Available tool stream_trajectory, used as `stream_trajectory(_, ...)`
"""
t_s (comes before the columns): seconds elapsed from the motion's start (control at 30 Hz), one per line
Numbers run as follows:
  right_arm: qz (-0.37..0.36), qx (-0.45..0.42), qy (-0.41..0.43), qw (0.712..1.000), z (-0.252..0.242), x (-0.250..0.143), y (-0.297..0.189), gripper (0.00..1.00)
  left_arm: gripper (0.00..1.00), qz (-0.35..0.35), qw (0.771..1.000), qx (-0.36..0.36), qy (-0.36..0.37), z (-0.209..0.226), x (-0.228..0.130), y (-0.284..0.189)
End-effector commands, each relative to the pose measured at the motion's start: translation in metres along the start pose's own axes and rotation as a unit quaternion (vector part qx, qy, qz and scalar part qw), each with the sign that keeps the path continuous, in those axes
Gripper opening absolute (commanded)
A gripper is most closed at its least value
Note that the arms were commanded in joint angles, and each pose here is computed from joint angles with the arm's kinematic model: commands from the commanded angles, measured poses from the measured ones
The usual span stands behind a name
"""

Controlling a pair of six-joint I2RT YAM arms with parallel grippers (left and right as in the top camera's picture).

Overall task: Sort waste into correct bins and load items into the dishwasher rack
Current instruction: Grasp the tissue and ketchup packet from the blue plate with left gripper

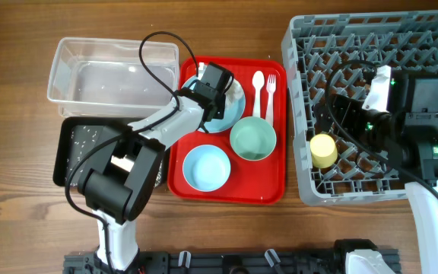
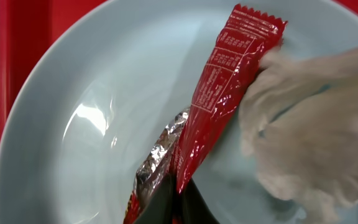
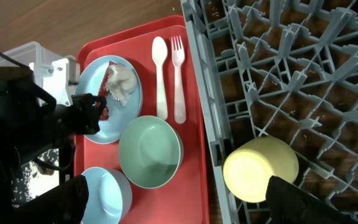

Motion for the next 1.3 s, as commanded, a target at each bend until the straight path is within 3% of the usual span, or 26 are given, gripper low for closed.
stream_trajectory(0.0, -0.001, 0.004, 0.001, 1.0, 0.001, 0.002, -0.002, 0.93, 0.04, 0.0, 1.0, 0.007, 0.0, 0.006, 0.003, -0.025)
stream_trajectory(0.3, -0.001, 0.004, 0.001, 1.0, 0.001, 0.002, -0.002, 0.93, 0.04, -0.127, 0.99, -0.014, -0.058, 0.04, 0.067, -0.137)
stream_trajectory(0.4, -0.001, 0.004, 0.001, 1.0, 0.001, 0.002, -0.002, 0.93, 0.04, -0.142, 0.985, 0.011, -0.093, 0.07, 0.083, -0.138)
stream_trajectory(0.53, -0.004, 0.004, 0.0, 1.0, 0.001, 0.003, -0.002, 0.93, 0.04, -0.112, 0.982, 0.052, -0.146, 0.114, 0.088, -0.107)
stream_trajectory(0.67, -0.005, 0.004, 0.0, 1.0, 0.001, 0.003, -0.002, 0.93, 0.31, -0.079, 0.983, 0.074, -0.146, 0.133, 0.083, -0.08)
stream_trajectory(0.77, -0.006, 0.004, 0.0, 1.0, 0.001, 0.004, -0.002, 0.93, 0.57, -0.08, 0.989, 0.029, -0.124, 0.115, 0.088, -0.098)
stream_trajectory(0.83, -0.007, 0.004, 0.0, 1.0, 0.001, 0.004, -0.002, 0.94, 0.68, -0.093, 0.989, -0.01, -0.111, 0.094, 0.093, -0.119)
stream_trajectory(0.97, -0.007, 0.004, -0.001, 1.0, 0.001, 0.004, -0.002, 0.94, 0.69, -0.094, 0.99, -0.096, -0.044, 0.018, 0.074, -0.132)
stream_trajectory(1.13, -0.007, 0.004, 0.0, 1.0, 0.001, 0.004, -0.002, 0.94, 0.73, -0.08, 0.989, -0.124, 0.003, -0.039, 0.048, -0.08)
stream_trajectory(1.27, -0.006, 0.004, 0.0, 1.0, 0.001, 0.004, -0.002, 0.94, 0.73, -0.068, 0.991, -0.118, 0.007, -0.048, 0.035, -0.028)
Point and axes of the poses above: each gripper's point midway between its finger pads, its own y axis out along the fingers, its own z axis along the line the jaws close on, x = y × z, the point moved 5 cm from there along -y, back along the fingers, and after that the axes turned 15 degrees about -y, right-handed, at the moved point
